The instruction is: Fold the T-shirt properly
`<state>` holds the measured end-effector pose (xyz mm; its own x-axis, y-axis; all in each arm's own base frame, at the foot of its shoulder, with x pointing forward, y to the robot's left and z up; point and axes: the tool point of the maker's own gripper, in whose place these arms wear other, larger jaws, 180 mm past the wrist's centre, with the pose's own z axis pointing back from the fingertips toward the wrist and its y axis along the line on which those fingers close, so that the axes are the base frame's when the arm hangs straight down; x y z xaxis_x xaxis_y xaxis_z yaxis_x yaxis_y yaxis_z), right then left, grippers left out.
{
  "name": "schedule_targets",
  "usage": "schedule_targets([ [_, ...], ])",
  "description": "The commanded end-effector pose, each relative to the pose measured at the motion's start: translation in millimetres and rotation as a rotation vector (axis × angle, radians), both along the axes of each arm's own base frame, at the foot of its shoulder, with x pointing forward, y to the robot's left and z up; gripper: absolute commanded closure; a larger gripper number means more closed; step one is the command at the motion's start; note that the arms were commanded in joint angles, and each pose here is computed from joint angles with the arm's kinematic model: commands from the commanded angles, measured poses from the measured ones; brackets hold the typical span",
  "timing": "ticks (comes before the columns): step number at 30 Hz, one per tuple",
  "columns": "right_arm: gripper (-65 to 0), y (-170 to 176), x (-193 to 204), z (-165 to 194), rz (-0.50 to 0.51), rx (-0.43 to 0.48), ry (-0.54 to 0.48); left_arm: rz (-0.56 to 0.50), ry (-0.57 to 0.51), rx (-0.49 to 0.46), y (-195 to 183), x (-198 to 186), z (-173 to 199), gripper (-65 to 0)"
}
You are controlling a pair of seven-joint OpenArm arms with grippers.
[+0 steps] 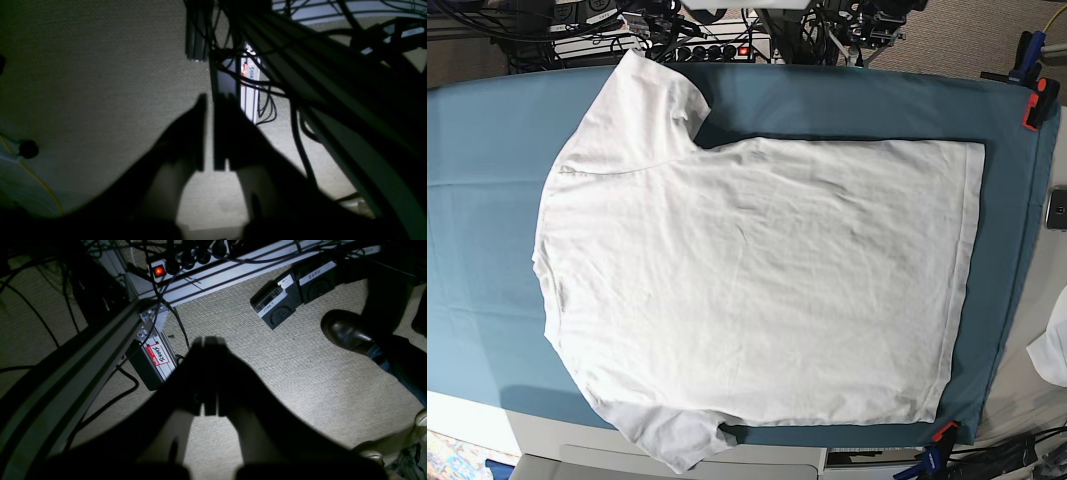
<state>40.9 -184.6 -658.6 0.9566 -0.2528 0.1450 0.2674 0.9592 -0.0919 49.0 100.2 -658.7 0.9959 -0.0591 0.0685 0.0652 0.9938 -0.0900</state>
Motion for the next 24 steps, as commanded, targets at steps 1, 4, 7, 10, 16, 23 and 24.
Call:
schedule_targets([
  [1, 0.0, -5.6, 4.1, 1.2, 0.006, -0.015, -0.016, 0.002, -0.016, 0.002, 0.2, 6.3, 0.7, -2.4],
  [4, 0.0, -5.6, 4.1, 1.2, 0.006, -0.015, -0.016, 0.002, -0.018, 0.002, 0.2, 7.1, 0.7, -2.4],
  [7, 0.0, -5.6, 4.1, 1.2, 0.006, -0.015, -0.016, 0.002, -0.018, 0.002, 0.2, 6.8, 0.7, -2.4],
  [10, 0.0, -5.6, 4.1, 1.2, 0.006, -0.015, -0.016, 0.002, -0.018, 0.002, 0.2, 6.8, 0.7, -2.4],
  [16, 0.0, -5.6, 4.2, 1.2, 0.006, -0.016, -0.016, 0.035, -0.017, -0.006, -0.8, 7.3, 0.8, -2.4],
  [23, 0.0, -5.7, 4.5, 1.2, 0.006, -0.016, -0.017, 0.038, -0.017, -0.007, -0.9, 7.3, 0.9, -2.4],
  [24, 0.0, -5.7, 4.5, 1.2, 0.006, -0.016, -0.017, 0.038, -0.016, -0.007, -0.9, 7.2, 0.8, -2.4],
])
